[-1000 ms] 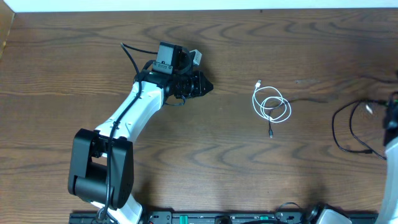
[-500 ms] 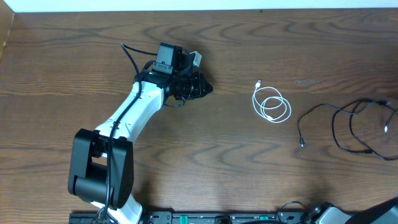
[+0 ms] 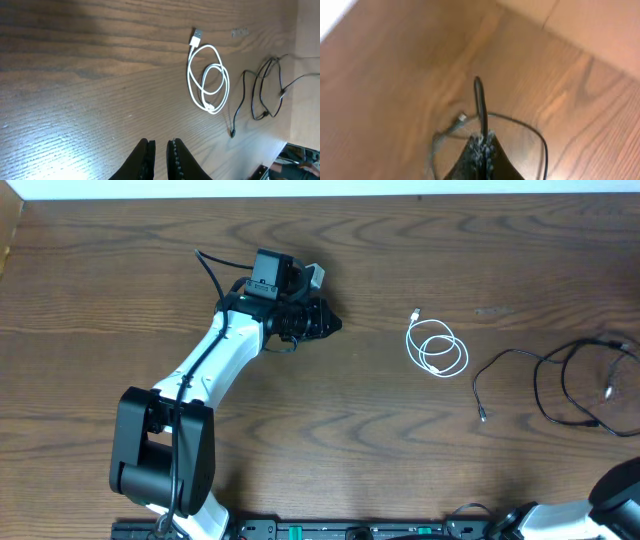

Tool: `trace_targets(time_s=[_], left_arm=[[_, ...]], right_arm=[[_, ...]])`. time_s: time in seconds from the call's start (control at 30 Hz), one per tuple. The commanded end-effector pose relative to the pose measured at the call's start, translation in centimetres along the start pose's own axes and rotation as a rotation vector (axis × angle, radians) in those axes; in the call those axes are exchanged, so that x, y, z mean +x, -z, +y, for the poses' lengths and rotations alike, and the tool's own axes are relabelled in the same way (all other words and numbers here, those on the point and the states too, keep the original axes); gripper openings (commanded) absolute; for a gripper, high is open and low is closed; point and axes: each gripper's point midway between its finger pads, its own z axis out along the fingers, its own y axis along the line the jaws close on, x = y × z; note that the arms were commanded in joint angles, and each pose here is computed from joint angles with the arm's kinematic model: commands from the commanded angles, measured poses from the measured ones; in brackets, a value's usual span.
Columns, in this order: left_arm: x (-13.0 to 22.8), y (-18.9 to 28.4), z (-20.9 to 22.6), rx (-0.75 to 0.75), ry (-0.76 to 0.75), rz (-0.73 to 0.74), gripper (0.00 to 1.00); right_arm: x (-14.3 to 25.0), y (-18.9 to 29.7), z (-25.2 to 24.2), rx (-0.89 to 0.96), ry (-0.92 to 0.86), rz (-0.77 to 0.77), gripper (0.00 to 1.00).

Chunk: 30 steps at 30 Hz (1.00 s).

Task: Untangle cables

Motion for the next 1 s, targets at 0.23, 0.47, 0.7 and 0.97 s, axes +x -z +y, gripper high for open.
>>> trace_targets(time_s=[0.23,0.47,0.7,0.97], left_arm=[[-0.4,0.5,0.0,-0.031,-0.026,-0.017,0.15],[-0.3,0.5,0.1,-0.032,-0.024,-0.013,0.15],[-0.2,0.5,0.1,-0.034,-0.02,-0.009,0.15],[-0.2,0.5,0.1,-0.034,-0.02,-0.009,0.15]], right_arm=[[-9.8,11.0,3.0,-0.141,0.015,-0.277,0.01],[-9.4,9.0,2.0,-0.078,0.009,-0.242,0.01],[-6.5,3.0,3.4,-0.135,0.019,-0.066,0.47],[-1.5,0.2,9.3,-0.458,0.015,0.184,0.99]])
